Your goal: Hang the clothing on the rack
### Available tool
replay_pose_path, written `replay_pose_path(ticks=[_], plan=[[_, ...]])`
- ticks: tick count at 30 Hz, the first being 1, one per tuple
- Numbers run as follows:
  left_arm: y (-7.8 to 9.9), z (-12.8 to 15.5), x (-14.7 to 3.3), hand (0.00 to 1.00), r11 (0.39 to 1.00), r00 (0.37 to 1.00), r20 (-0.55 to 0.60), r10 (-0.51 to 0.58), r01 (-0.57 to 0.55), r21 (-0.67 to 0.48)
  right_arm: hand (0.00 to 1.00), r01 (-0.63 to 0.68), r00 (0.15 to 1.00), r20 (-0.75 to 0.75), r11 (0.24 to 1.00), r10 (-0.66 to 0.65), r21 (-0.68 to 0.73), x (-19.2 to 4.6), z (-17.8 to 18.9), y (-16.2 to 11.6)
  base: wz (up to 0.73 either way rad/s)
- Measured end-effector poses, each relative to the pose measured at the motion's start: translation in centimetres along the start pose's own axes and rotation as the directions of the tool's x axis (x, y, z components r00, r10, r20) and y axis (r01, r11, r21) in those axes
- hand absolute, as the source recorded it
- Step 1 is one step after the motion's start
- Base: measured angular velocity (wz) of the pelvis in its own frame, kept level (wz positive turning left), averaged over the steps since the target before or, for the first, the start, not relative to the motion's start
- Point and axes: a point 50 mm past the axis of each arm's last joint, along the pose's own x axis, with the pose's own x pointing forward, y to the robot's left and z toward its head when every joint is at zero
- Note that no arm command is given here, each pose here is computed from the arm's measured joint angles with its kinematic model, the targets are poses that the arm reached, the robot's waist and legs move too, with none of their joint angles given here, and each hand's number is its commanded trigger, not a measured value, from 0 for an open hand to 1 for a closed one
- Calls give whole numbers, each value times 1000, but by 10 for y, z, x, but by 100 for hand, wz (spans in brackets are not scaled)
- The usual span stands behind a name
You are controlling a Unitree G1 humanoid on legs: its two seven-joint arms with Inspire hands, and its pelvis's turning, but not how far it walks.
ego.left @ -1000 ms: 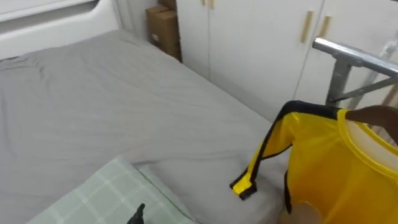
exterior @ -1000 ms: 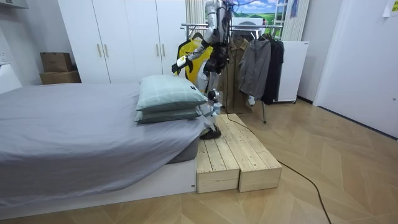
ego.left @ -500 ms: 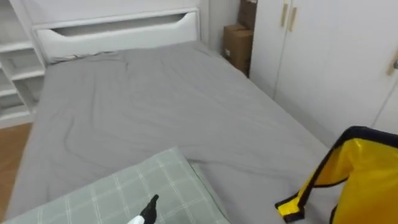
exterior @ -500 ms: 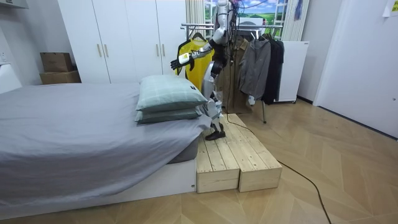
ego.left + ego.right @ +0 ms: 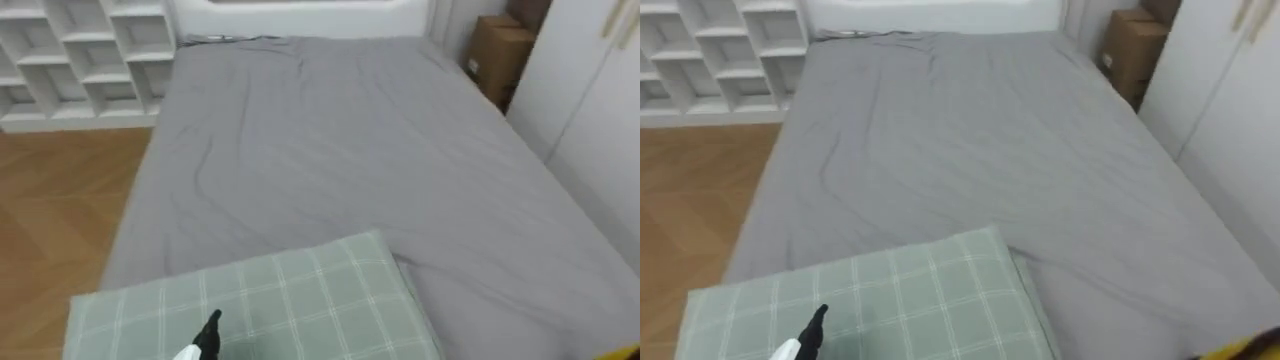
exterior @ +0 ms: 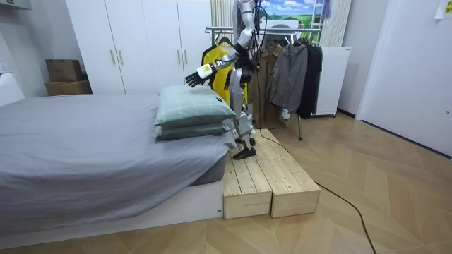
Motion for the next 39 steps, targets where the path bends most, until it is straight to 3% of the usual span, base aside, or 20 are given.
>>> replay_pose_path(ticks=[8, 31, 35, 39], plan=[[4, -8, -4, 0, 1000, 1000, -23, 7, -7, 13, 0, -5, 999, 51, 999, 3, 50, 0, 12, 6, 33], [5, -17, -11, 0, 997, 995, -57, 77, -78, -4, 0, -105, 994, -15, 980, 109, 169, -6, -14, 16, 2], [8, -25, -13, 0, 990, 987, -118, 113, -122, -72, 0, -129, 991, -17, 969, 136, 212, -6, -16, 17, 1], [20, -55, -24, 0, 957, 936, -284, 208, -255, -138, 0, -130, 989, -30, 960, 142, 246, -7, -22, 15, -3]])
